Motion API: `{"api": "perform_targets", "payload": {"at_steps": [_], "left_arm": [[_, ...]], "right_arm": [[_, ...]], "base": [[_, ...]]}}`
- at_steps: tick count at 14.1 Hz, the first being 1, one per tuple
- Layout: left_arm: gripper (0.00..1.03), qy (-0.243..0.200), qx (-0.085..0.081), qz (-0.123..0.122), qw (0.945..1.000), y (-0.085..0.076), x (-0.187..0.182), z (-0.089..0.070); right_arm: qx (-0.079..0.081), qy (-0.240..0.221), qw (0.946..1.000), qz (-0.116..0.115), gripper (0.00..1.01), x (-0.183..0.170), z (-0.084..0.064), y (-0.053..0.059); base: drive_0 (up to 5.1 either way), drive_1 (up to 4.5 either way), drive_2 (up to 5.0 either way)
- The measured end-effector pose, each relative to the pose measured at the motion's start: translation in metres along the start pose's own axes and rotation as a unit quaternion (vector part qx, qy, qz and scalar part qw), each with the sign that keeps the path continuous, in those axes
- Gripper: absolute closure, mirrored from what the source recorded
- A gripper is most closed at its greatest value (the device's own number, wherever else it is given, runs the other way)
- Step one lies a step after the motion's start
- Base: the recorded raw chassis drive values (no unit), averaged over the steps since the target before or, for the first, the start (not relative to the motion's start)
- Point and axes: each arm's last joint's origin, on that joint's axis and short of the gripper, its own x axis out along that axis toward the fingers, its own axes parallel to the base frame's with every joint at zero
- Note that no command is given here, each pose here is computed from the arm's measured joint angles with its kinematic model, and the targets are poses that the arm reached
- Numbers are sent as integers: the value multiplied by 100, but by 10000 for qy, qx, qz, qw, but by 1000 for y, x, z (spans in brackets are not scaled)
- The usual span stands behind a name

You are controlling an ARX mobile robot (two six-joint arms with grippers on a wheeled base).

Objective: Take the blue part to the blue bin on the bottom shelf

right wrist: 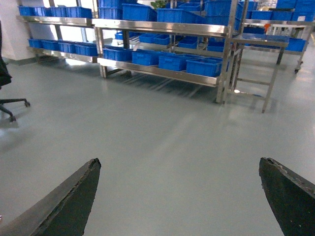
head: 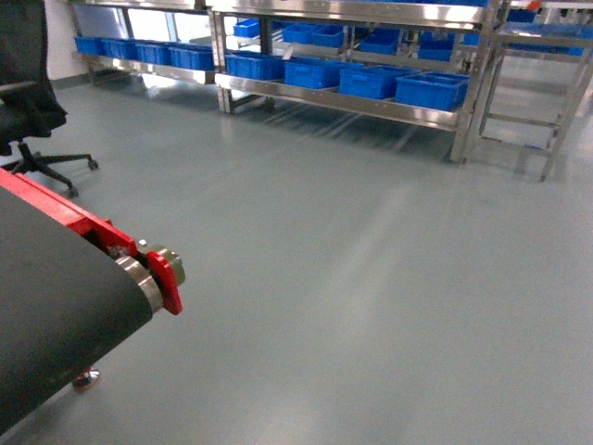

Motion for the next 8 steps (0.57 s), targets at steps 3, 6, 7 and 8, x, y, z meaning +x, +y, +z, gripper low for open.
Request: {"api": "perform_targets", "payload": {"at_steps": [3,6,7,8], "left_arm": [[59,-2,-1,0,10000,0,0,0],[59,-2,-1,0,10000,0,0,0],[59,0,0,-2,10000,0,0,0],[59,0,0,-2,10000,0,0,0]], "right_arm": [[0,2,10000,0,3,0,0,0],[0,0,10000,0,3,0,0,0],[0,0,10000,0,3,0,0,0],[0,0,10000,0,3,0,0,0]], "base": [[-152,-152,-152],[-159,-159,-159],[-160,-160,-160],[-151,-151,-151]]}}
